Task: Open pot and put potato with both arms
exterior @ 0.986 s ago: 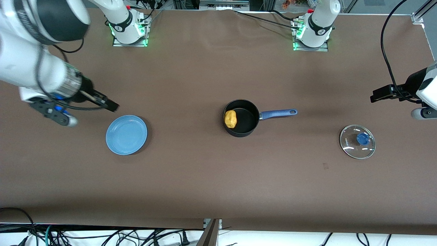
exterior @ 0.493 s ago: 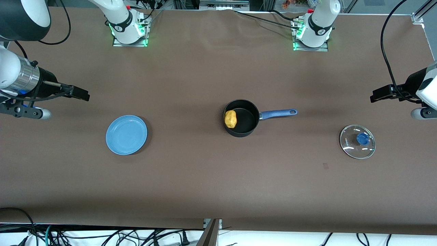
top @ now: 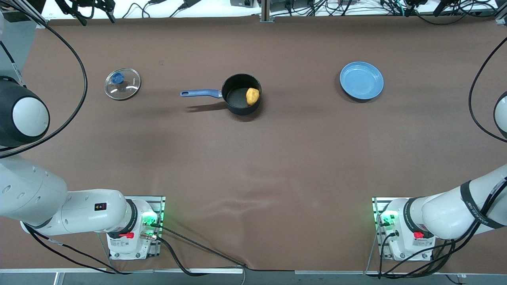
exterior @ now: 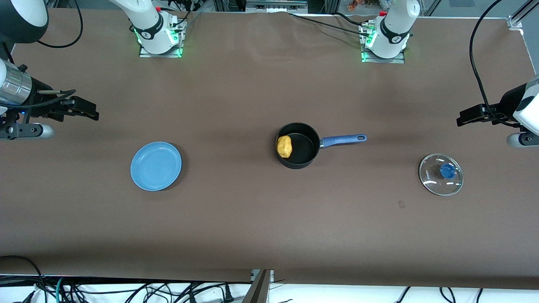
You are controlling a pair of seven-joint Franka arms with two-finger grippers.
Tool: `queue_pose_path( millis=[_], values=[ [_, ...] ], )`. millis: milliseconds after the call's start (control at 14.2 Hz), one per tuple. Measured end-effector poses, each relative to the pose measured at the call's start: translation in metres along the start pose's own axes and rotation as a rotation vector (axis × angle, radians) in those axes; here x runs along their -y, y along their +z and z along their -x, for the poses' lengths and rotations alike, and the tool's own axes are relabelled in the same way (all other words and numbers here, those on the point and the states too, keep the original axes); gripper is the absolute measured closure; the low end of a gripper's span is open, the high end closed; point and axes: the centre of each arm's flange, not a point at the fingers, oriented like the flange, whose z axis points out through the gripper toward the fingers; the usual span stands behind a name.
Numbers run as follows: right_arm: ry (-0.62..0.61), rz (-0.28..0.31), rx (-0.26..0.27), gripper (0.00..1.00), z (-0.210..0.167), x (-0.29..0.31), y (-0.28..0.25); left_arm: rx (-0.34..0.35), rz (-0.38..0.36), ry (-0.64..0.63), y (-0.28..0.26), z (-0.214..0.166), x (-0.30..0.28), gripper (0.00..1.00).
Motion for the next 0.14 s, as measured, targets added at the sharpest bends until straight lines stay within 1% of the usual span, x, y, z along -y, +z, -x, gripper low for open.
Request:
queue_pose_path(
  millis=[141],
  values=[
    [-0.007, 0.009, 0.002, 0.0, -0.0017, -0.0041, 0.0033, 0.0, 0.0, 0.002, 0.0, 0.0001, -0.0012, 0.0]
  ],
)
